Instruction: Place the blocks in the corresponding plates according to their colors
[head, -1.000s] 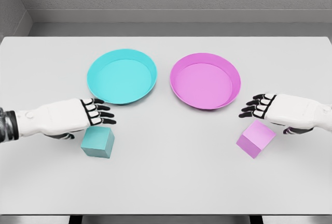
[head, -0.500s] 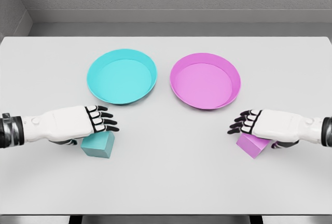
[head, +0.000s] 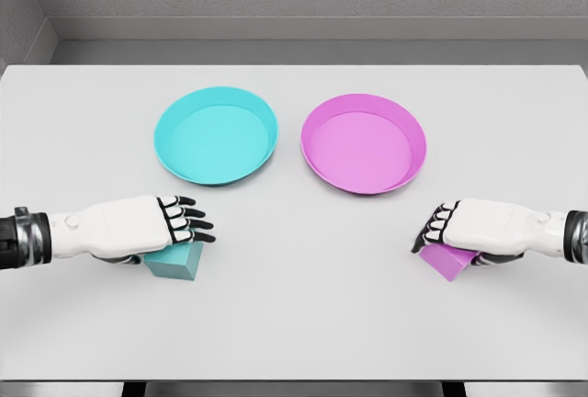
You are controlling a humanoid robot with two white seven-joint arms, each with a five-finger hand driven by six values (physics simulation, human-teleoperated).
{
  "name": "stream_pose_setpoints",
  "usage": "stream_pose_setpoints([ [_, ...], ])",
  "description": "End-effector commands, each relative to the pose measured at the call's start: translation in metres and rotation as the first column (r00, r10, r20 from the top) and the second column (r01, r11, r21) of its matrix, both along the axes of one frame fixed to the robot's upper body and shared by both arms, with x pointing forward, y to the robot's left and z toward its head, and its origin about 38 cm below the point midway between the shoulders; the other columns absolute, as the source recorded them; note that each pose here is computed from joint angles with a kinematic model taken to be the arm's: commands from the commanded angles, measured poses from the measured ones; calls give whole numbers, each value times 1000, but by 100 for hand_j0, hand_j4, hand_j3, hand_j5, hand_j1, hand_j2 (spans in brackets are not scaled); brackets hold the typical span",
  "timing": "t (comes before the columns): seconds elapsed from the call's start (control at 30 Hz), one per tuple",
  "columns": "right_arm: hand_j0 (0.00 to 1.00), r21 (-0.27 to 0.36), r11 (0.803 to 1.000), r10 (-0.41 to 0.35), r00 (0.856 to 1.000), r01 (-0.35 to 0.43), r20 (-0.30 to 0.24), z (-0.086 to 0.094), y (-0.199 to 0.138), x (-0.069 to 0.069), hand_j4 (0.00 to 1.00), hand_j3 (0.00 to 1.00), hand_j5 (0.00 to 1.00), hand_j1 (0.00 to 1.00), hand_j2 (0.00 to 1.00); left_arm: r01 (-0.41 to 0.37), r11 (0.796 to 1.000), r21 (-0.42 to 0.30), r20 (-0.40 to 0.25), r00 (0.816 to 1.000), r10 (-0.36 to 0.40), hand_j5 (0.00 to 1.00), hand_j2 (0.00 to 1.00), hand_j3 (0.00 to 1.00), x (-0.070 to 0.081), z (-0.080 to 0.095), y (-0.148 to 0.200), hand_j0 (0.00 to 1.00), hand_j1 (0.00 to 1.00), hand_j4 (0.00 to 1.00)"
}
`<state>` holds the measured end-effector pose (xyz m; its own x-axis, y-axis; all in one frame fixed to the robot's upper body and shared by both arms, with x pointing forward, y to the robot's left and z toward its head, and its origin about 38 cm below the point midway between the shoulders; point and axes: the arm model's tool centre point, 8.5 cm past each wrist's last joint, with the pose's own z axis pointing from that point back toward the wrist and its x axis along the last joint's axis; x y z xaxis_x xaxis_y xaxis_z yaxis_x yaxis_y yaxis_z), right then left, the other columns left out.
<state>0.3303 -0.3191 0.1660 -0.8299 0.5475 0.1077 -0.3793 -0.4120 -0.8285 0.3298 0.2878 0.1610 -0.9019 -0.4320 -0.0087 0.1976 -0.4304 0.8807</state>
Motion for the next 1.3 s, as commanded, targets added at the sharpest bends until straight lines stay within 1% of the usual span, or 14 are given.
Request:
stream_pose_setpoints([
  [0.0, 63, -33, 999, 14, 1000, -14, -3, -3, -1, -1, 63, 63, 63, 63, 63, 0, 1000, 9, -1, 1000, 0, 100, 100, 100, 0, -1, 1, 100, 100, 100],
  [0.07, 63, -33, 999, 14, 1000, -14, 1, -1, -1, 0, 63, 63, 63, 63, 63, 1, 1000, 14, 2, 1000, -1, 100, 100, 100, 0, -1, 1, 100, 100, 100],
  [0.17, 63, -28, 1000, 15, 999, -14, 38, 12, 0, 8, 63, 63, 63, 63, 63, 3, 1000, 16, 5, 1000, -3, 100, 100, 100, 0, -2, 0, 100, 100, 100],
  [0.23, 61, -26, 1000, 15, 999, -13, 50, 16, 0, 10, 61, 61, 61, 61, 61, 3, 1000, 10, 8, 1000, -3, 100, 100, 100, 0, -1, 0, 100, 100, 100],
  [0.4, 61, -22, 1000, 12, 996, -10, 85, 28, -1, 17, 61, 61, 61, 61, 61, -1, 1000, 8, 18, 1000, 1, 100, 100, 100, 2, 3, 2, 100, 100, 100],
  [0.57, 61, -15, 1000, 14, 995, -13, 100, 33, 2, 20, 61, 61, 61, 61, 61, -1, 1000, 7, 22, 1000, 1, 76, 76, 76, 3, 4, 2, 76, 76, 76],
  [0.7, 60, -13, 1000, 17, 991, -16, 131, 44, 3, 26, 60, 60, 60, 60, 60, 0, 1000, 7, 22, 1000, -1, 64, 64, 64, 3, 5, 2, 64, 64, 64],
  [0.77, 60, -10, 1000, 17, 990, -16, 142, 48, 3, 28, 60, 60, 60, 60, 60, -1, 1000, 9, 22, 1000, 1, 61, 61, 61, 3, 5, 2, 61, 61, 61],
  [0.8, 60, -7, 1000, 18, 987, -17, 157, 55, 4, 31, 60, 60, 60, 60, 60, -1, 1000, 9, 23, 1000, 1, 60, 60, 60, 3, 5, 2, 60, 60, 60],
  [0.87, 60, 4, 1000, 17, 987, -17, 157, 57, 4, 32, 60, 60, 60, 60, 60, -1, 1000, 6, 26, 1000, 1, 55, 55, 55, 4, 7, 2, 55, 55, 55],
  [1.03, 60, 5, 1000, 17, 984, -19, 177, 65, 5, 35, 60, 60, 60, 60, 60, -5, 1000, -3, 31, 1000, 5, 53, 53, 53, 6, 11, 3, 53, 53, 53],
  [1.13, 60, 6, 1000, 19, 982, -20, 189, 69, 6, 37, 60, 60, 60, 60, 60, -9, 1000, -9, 40, 999, 9, 52, 52, 52, 10, 18, 4, 52, 52, 52],
  [1.2, 60, 6, 1000, 19, 981, -21, 194, 71, 6, 38, 60, 60, 60, 60, 60, -8, 1000, -10, 52, 999, 9, 46, 46, 46, 13, 22, 4, 46, 46, 46],
  [1.27, 60, 20, 1000, -7, 980, 3, 198, 72, 8, 42, 60, 60, 60, 60, 60, -7, 1000, -28, 60, 998, 9, 46, 46, 46, 15, 28, 2, 46, 46, 46],
])
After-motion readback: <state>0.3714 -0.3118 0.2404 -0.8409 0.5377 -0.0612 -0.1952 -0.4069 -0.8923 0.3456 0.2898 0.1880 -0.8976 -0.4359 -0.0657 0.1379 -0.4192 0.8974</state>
